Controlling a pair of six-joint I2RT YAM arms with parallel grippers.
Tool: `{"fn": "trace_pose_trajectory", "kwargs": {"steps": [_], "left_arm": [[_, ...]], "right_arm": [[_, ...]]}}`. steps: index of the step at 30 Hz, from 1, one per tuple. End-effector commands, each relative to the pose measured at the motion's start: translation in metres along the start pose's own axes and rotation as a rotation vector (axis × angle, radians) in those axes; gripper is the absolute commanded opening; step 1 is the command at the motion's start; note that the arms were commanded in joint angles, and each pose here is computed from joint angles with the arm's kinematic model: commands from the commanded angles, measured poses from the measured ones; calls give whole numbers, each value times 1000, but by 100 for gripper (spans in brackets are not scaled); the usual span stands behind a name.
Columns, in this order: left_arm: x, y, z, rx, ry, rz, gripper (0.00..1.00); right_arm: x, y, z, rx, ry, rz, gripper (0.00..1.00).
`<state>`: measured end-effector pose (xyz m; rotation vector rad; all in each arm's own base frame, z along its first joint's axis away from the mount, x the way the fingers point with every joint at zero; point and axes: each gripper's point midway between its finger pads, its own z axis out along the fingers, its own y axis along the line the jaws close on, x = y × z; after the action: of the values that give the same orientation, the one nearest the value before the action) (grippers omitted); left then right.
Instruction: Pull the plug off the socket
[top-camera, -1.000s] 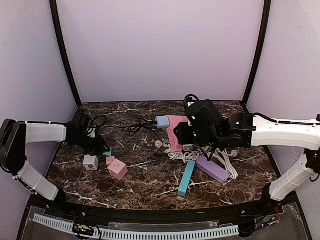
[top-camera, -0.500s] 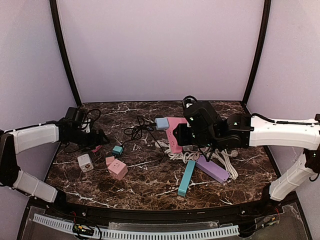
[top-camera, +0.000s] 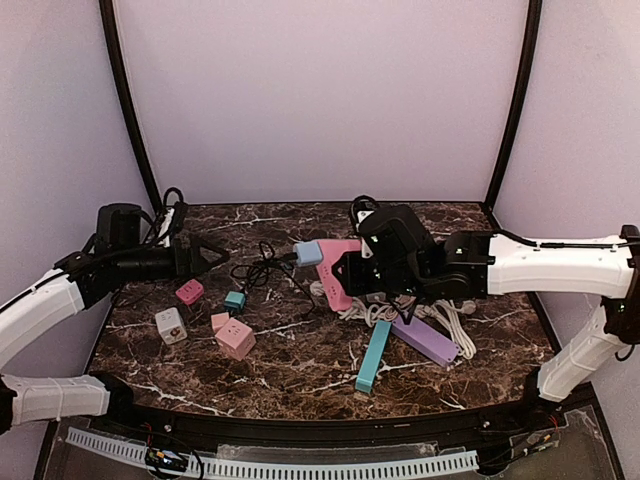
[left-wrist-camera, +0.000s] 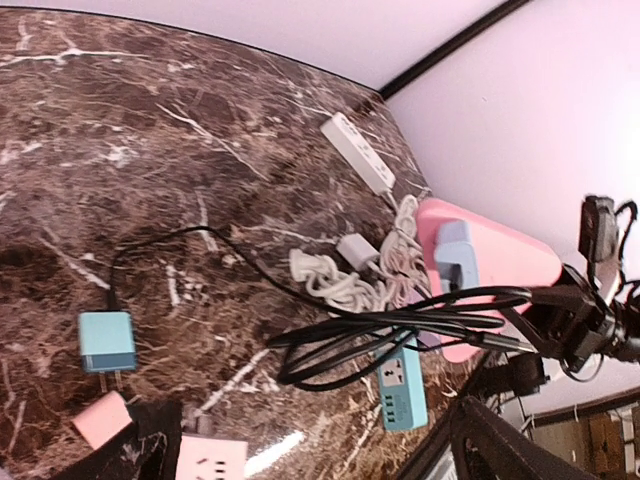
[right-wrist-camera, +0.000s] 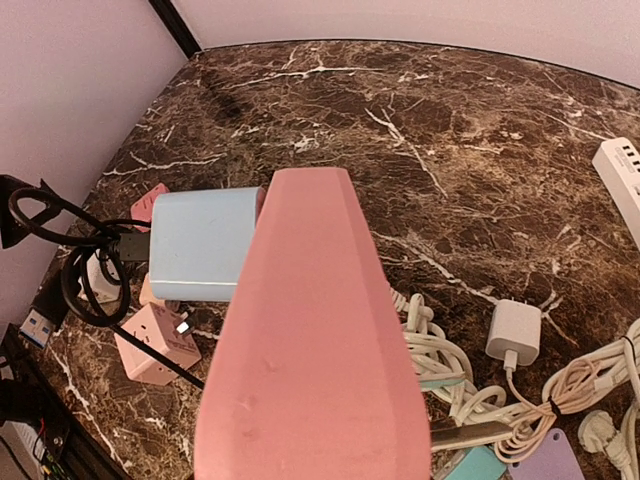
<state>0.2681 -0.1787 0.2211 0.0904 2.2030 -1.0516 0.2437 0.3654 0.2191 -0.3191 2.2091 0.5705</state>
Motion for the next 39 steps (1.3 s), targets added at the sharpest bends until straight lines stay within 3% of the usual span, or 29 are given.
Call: {"fn": "trace_pose_trajectory", "kwargs": {"steps": [1,9,18,27,39], "left_arm": [[-3,-46,5,120,10,37,94],[-7,-81,28,170,70,68,94],[23,-122,61,256,208,131,94],[39,-111,59,230,233,83,75],[51,-102,70,211,283,7,62]], "right_arm": [[-29,34,-5,-154,-91,-25,0],[-16,58,-10,-266,-75,-163,0],[-15,67,-12,-238,-101,-262,0],[-18,63,-12,-209,-113,-245,0],[-23,75,-19,-253,-147,-284,0]]}}
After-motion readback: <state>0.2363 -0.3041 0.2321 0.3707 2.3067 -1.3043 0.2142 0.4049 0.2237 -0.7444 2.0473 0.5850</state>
